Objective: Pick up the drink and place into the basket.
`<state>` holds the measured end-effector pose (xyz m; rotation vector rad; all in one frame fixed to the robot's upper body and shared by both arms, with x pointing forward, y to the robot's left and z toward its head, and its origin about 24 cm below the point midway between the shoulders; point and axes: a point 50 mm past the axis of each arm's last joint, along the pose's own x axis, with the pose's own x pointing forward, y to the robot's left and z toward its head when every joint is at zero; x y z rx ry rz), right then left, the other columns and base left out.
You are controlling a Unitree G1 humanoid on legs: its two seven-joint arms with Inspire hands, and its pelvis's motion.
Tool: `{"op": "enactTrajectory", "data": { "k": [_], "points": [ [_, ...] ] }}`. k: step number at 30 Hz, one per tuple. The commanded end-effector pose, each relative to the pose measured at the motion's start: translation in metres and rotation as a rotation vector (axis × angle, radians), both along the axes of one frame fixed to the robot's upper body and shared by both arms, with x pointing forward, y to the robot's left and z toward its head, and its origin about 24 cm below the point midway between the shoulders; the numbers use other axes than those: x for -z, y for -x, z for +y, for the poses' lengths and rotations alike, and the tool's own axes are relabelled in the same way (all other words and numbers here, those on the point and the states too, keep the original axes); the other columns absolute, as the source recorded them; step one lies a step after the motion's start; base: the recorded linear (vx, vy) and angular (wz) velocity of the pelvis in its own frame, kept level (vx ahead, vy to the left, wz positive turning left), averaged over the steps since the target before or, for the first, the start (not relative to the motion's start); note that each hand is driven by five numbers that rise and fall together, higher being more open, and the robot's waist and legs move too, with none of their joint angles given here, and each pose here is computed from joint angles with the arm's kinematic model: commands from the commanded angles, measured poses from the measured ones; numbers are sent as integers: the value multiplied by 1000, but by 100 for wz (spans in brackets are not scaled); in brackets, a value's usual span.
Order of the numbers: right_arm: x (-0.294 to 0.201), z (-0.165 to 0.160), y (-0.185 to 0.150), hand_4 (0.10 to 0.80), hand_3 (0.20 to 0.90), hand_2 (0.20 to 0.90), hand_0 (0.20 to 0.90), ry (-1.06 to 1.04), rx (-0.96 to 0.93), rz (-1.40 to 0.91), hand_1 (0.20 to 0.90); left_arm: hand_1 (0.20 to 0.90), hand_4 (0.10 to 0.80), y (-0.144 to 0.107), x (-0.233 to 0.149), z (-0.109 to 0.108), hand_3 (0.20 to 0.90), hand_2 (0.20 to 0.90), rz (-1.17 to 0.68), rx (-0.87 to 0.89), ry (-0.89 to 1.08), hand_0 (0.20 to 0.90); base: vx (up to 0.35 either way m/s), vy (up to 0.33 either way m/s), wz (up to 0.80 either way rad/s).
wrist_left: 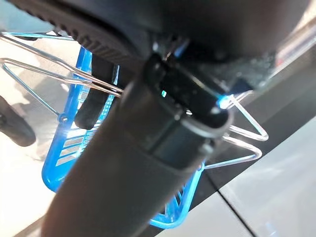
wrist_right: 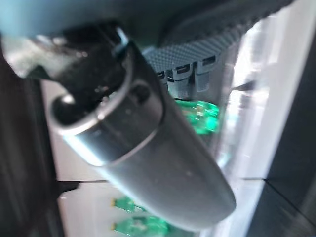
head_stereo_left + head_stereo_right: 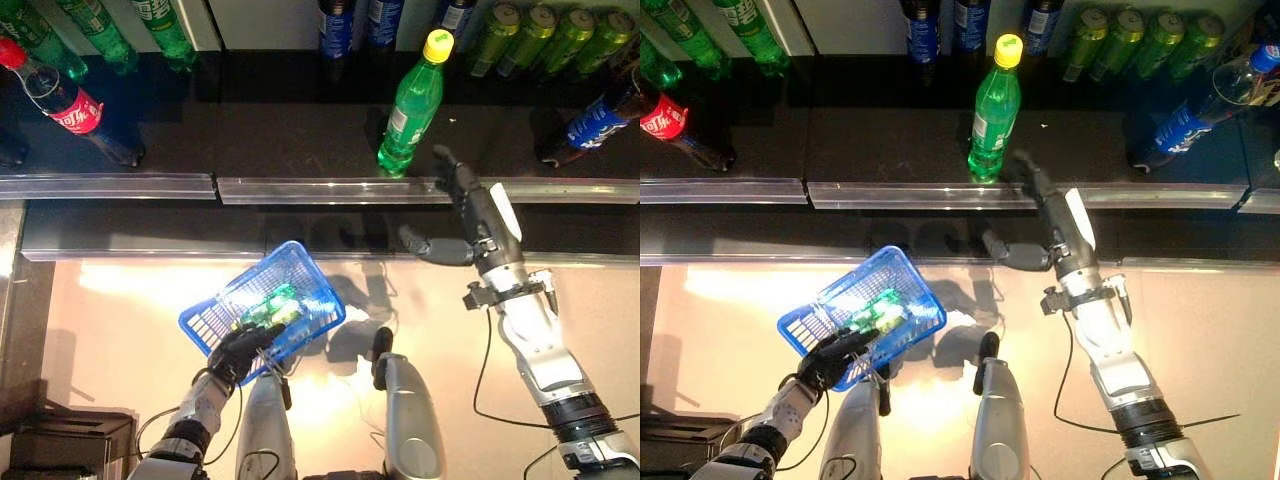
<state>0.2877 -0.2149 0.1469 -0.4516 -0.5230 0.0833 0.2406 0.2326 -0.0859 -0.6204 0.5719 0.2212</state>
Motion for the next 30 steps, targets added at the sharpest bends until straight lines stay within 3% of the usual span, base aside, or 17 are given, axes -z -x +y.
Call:
{"op": "enactTrajectory", "data": {
  "k": [1,15,30],
  "points": [
    [-58,-2,20,800,900,900,900,-7,-21,-342,900,300,100,34,6,28,200,300,-71,-112,128,300,0,0,0],
    [-73,-8,21,800,900,900,900,-74,22,-413,900,300,100,35,8,21,200,300,-77,-76,189,300,28,-4,1],
    [-83,-16,-13,800,900,900,900,-272,-26,-313,900,300,100,28,7,13,200,300,-38,46,116,300,27,-12,3]
  ]
}}
